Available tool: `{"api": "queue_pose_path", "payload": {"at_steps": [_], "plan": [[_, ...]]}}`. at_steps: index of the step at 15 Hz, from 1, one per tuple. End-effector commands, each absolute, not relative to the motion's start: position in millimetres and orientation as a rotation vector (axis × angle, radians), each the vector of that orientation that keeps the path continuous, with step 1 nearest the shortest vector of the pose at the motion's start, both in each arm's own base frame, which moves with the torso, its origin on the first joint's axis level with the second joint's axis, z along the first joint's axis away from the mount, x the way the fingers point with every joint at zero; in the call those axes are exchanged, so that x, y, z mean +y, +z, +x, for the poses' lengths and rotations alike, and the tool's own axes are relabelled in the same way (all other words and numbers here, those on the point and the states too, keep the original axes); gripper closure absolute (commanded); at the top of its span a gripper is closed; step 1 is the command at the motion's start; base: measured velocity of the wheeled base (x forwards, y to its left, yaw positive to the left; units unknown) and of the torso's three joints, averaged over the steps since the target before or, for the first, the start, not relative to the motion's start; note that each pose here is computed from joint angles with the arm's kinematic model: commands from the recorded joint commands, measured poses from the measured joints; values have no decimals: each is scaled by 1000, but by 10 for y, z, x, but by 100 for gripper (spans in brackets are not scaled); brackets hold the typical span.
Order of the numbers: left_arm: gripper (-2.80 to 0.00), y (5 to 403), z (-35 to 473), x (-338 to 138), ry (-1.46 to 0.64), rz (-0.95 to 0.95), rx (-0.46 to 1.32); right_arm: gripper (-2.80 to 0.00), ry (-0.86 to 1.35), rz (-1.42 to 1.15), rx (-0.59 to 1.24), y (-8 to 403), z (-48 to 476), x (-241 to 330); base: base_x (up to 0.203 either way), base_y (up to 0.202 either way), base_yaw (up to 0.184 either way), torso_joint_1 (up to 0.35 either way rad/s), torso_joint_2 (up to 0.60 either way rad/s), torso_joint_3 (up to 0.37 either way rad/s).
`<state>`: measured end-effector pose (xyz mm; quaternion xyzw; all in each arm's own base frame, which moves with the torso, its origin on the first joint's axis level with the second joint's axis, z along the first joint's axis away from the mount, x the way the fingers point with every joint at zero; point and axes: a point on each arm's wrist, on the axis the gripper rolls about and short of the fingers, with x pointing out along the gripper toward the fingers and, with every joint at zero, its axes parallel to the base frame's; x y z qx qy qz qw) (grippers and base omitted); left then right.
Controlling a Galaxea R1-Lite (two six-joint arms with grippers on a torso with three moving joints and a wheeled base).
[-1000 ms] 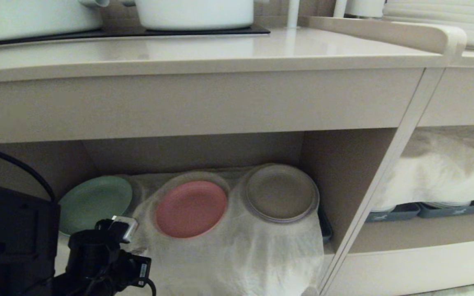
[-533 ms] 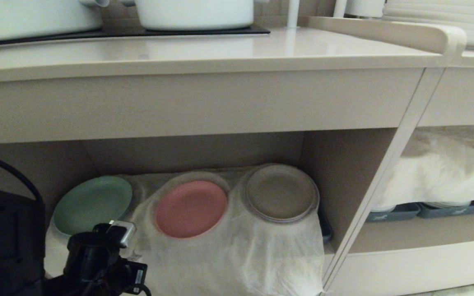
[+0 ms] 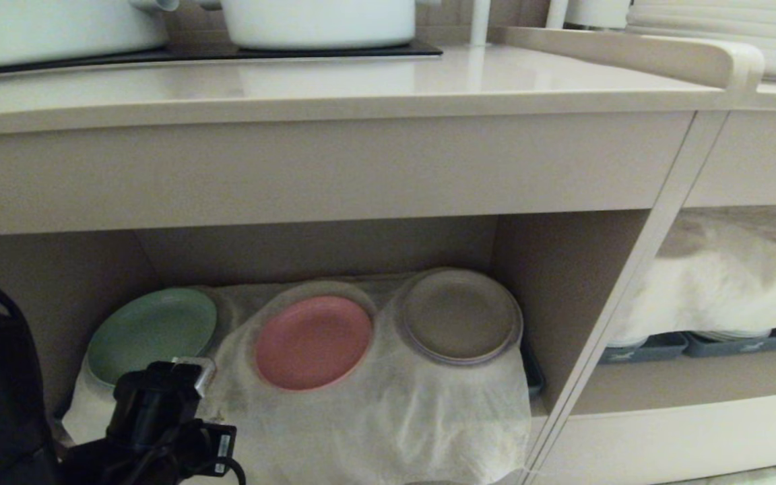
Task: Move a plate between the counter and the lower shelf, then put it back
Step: Pick up the plate in the cupboard
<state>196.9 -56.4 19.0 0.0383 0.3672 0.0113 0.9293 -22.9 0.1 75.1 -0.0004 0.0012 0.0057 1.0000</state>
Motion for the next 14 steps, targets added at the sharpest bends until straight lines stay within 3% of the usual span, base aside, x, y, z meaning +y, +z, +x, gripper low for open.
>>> {"api": "queue_pose_path", "payload": {"at_steps": [1,14], "plan": [[0,221,2020,-558,51,38,762,0,12,-2,3,752,-228,1,0,0,0,0,0,0],[0,379,2355,-604,192,-91,851,0,13,-2,4,751,-228,1,0,0,0,0,0,0]]}}
